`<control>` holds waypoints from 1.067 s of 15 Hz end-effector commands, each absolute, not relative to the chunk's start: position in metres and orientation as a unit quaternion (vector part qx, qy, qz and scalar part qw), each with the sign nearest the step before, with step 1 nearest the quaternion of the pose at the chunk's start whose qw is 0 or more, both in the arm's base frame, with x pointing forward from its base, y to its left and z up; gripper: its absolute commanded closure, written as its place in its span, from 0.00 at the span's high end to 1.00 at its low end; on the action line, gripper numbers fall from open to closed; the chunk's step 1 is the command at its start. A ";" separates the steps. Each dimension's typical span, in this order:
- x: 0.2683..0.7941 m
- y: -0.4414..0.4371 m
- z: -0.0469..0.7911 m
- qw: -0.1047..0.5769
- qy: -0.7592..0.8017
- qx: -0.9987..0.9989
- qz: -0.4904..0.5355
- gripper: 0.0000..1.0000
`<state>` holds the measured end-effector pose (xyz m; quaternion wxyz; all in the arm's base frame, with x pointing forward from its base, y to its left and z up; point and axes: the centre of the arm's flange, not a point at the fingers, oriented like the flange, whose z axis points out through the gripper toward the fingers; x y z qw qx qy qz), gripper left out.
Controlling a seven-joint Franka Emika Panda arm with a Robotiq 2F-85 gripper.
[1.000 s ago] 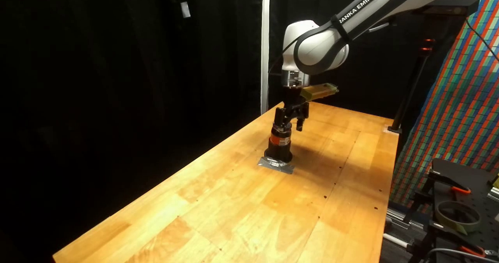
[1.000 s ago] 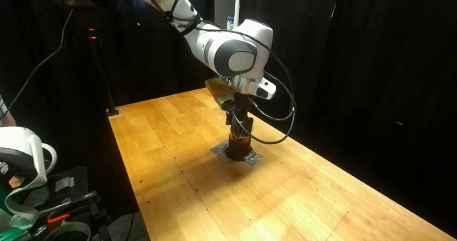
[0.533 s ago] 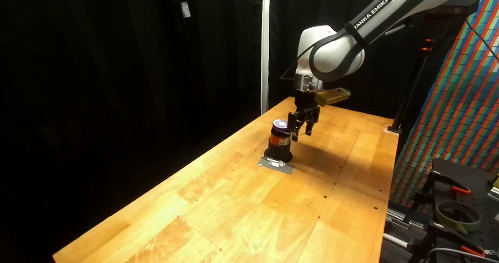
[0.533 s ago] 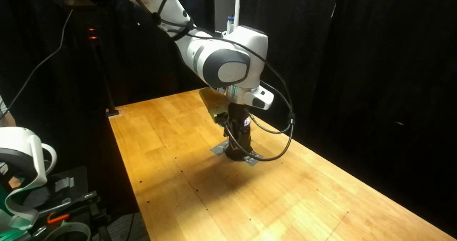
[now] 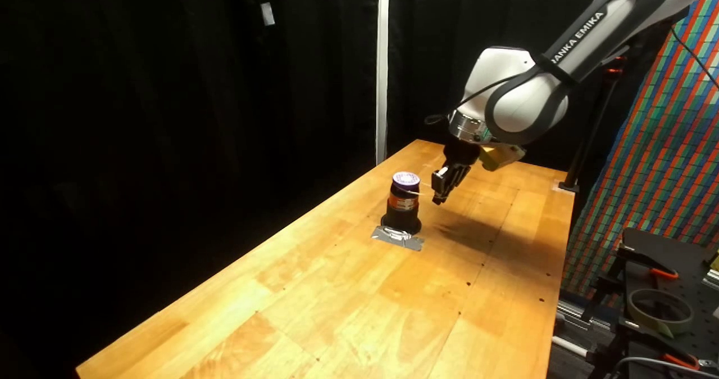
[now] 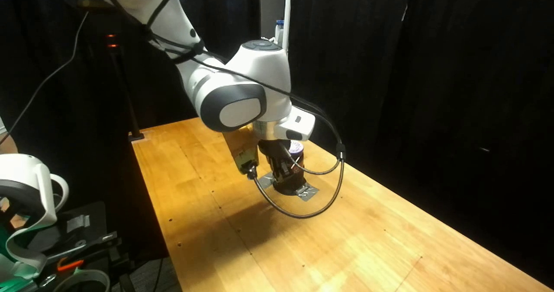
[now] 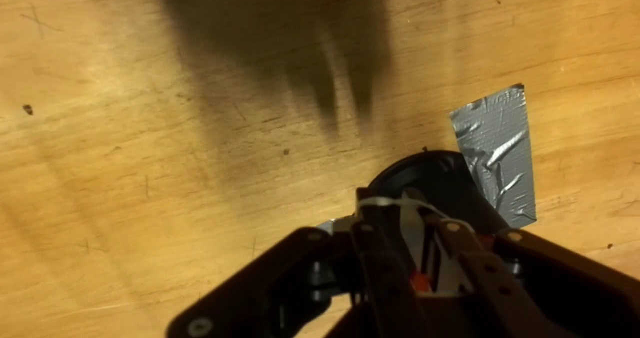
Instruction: Put the rubber band on the jar.
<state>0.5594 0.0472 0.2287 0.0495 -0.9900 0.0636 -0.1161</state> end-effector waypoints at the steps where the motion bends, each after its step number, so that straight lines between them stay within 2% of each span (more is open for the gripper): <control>1: 0.501 0.041 0.226 0.062 0.018 -0.977 -0.203 0.03; 9: 0.476 0.066 0.211 0.111 -0.070 -0.909 -0.396 0.10; 16: 0.460 0.047 0.172 0.137 -0.104 -0.865 -0.471 0.09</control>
